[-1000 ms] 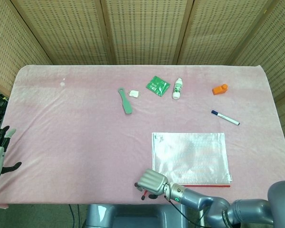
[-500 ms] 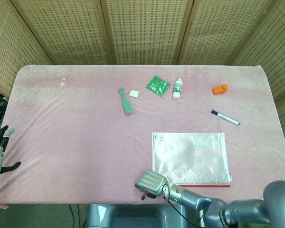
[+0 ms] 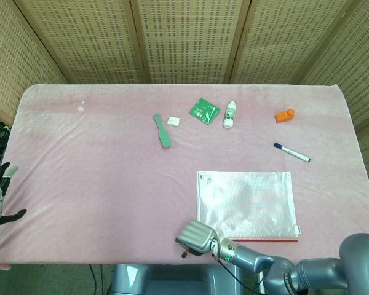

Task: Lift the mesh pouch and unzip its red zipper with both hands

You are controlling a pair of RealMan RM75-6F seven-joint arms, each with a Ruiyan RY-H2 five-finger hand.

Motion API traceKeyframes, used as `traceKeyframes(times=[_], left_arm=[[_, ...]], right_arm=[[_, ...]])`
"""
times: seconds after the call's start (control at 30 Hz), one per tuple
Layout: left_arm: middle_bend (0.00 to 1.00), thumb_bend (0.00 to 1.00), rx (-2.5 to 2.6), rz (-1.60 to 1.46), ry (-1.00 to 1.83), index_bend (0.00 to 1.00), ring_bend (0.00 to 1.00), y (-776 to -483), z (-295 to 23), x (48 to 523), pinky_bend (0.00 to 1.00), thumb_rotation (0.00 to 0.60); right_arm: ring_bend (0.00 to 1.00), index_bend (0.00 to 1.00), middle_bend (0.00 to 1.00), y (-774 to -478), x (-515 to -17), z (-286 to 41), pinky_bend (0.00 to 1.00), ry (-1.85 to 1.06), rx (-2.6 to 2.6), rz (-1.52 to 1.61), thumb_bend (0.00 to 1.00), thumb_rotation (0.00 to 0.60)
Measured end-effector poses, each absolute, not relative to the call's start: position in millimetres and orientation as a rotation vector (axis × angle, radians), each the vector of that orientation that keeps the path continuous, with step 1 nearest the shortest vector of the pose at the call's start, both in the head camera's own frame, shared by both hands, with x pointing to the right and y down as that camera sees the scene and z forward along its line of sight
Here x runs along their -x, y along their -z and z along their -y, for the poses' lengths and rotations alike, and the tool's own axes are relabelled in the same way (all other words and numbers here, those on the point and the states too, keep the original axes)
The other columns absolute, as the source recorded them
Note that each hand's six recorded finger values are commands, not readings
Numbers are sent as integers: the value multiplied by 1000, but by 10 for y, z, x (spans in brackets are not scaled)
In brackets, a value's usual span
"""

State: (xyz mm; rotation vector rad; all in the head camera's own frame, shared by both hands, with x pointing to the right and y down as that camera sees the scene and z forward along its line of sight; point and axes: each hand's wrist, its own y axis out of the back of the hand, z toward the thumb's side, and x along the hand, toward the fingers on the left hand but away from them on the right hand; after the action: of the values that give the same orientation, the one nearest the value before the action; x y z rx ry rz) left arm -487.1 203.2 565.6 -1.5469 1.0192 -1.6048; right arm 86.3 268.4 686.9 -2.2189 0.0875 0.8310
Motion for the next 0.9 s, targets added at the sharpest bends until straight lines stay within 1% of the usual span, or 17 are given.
traceKeyframes(times=[0.2, 0.3, 0.47, 0.6, 0.9], left_arm=[[0, 0, 1549, -1026, 1608, 0, 0, -5657, -2024, 4890, 0, 600], [0, 0, 1551, -1030, 1611, 0, 0, -5660, -2015, 4898, 0, 600], [0, 0, 1554, -1033, 1607, 0, 0, -5653, -2012, 4893, 0, 600], [0, 0, 1557, -1036, 1605, 0, 0, -5644, -2015, 4891, 0, 600], [0, 0, 1560, -1034, 1609, 0, 0, -5654, -2012, 4896, 0, 600]], right_arm=[[955, 743, 993, -6772, -853, -2582, 1000, -825, 2259, -15, 729, 600], [955, 752, 993, -6669, -843, -2458, 1000, -820, 2299, 57, 728, 600], [955, 769, 992, -6399, -831, -2067, 1000, -815, 2387, 235, 729, 600], [955, 773, 993, -6237, -803, -1730, 1000, -823, 2460, 394, 730, 600], [955, 779, 992, -6077, -812, -1217, 1000, -907, 2691, 677, 732, 600]])
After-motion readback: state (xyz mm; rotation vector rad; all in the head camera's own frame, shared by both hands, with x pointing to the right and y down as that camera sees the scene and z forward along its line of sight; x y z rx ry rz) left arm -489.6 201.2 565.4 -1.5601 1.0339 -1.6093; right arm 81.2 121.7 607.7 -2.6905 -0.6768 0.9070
